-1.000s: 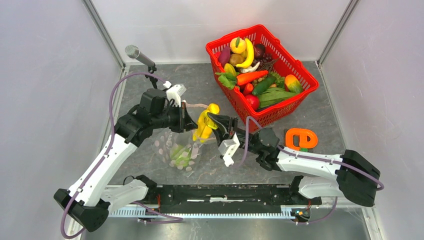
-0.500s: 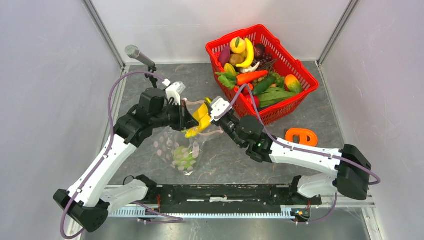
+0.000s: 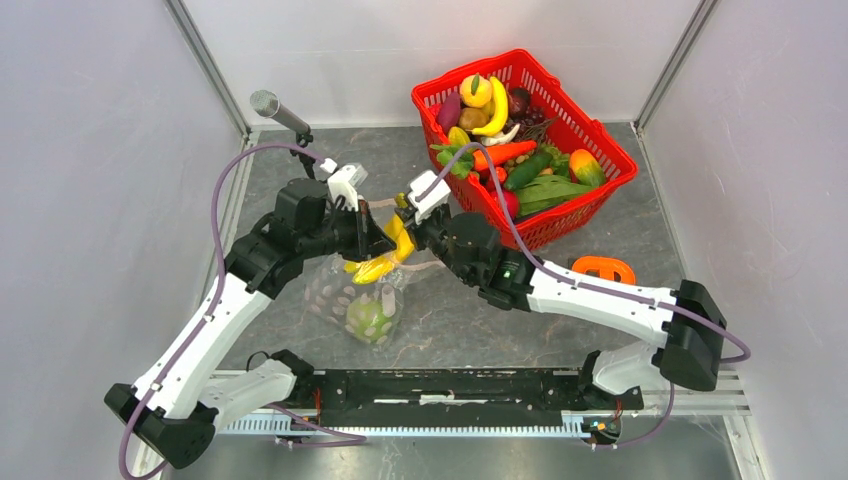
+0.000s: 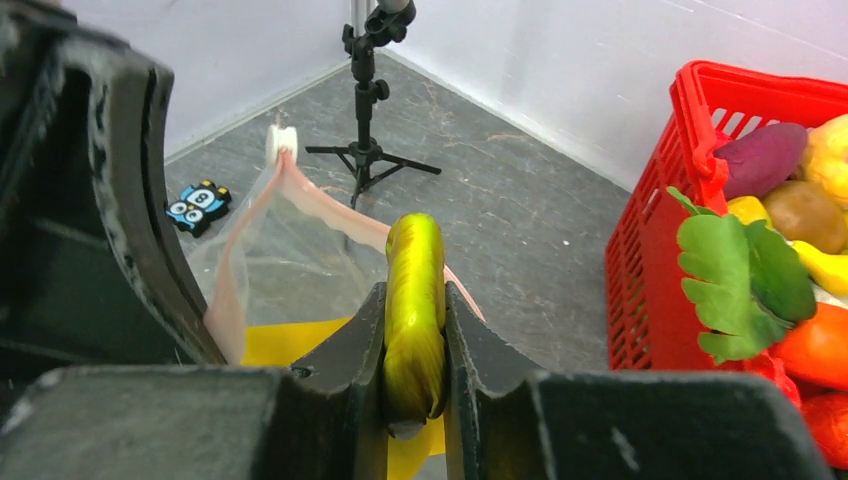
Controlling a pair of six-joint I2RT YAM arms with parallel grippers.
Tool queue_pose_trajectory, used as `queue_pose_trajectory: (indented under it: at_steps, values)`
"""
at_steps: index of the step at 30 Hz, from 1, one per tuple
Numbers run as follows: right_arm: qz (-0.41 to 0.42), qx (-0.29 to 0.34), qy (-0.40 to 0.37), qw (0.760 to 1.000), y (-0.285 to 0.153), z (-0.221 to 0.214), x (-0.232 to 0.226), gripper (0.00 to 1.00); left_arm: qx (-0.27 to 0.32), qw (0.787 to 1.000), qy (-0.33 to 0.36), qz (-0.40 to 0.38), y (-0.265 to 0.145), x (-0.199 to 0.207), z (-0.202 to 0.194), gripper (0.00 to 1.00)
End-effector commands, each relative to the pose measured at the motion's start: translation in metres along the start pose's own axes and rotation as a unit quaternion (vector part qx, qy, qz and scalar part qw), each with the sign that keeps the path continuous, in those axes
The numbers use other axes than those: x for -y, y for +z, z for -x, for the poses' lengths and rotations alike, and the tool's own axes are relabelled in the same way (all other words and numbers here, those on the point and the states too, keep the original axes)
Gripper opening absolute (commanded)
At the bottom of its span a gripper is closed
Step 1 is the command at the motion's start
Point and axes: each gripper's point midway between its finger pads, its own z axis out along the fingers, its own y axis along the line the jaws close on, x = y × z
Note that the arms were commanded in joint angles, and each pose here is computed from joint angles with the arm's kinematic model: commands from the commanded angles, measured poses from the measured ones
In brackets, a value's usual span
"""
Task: Place the food in the zip-top bag and seal the zipper
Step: Place the fake fruit in the zipper food storage bag.
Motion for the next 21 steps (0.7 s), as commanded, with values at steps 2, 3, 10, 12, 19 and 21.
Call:
queue_pose_trajectory:
  at_steps: [2, 3, 10, 12, 19, 21]
  values:
    - [0.009, -0.012, 0.066, 0.998, 0.012, 0.006, -0.017, 0.06, 0.037, 0.999, 0.001, -0.018, -0.006, 0.01, 0.012, 0.02]
    - [0.012, -0.017, 0.069, 0.997, 0.013, 0.002, -0.019, 0.07, 0.04, 0.999, 0.001, -0.015, -0.007, 0.01, 0.013, 0.02]
    - [0.041, -0.018, 0.098, 0.994, 0.01, 0.001, -0.031, 0.23, 0.072, 0.997, -0.009, 0.024, -0.013, -0.004, 0.019, 0.02]
    - [0.06, -0.009, 0.113, 0.992, 0.007, 0.008, -0.037, 0.34, 0.08, 0.996, -0.014, 0.037, -0.013, -0.008, 0.021, 0.02]
    - [0.12, -0.002, 0.145, 0.982, 0.005, 0.013, -0.06, 0.38, 0.091, 0.995, -0.023, 0.034, -0.011, -0.008, 0.023, 0.02]
    - [0.129, 0.01, 0.139, 0.982, 0.0, 0.018, -0.06, 0.43, 0.095, 0.995, -0.022, 0.039, -0.013, -0.01, 0.023, 0.02]
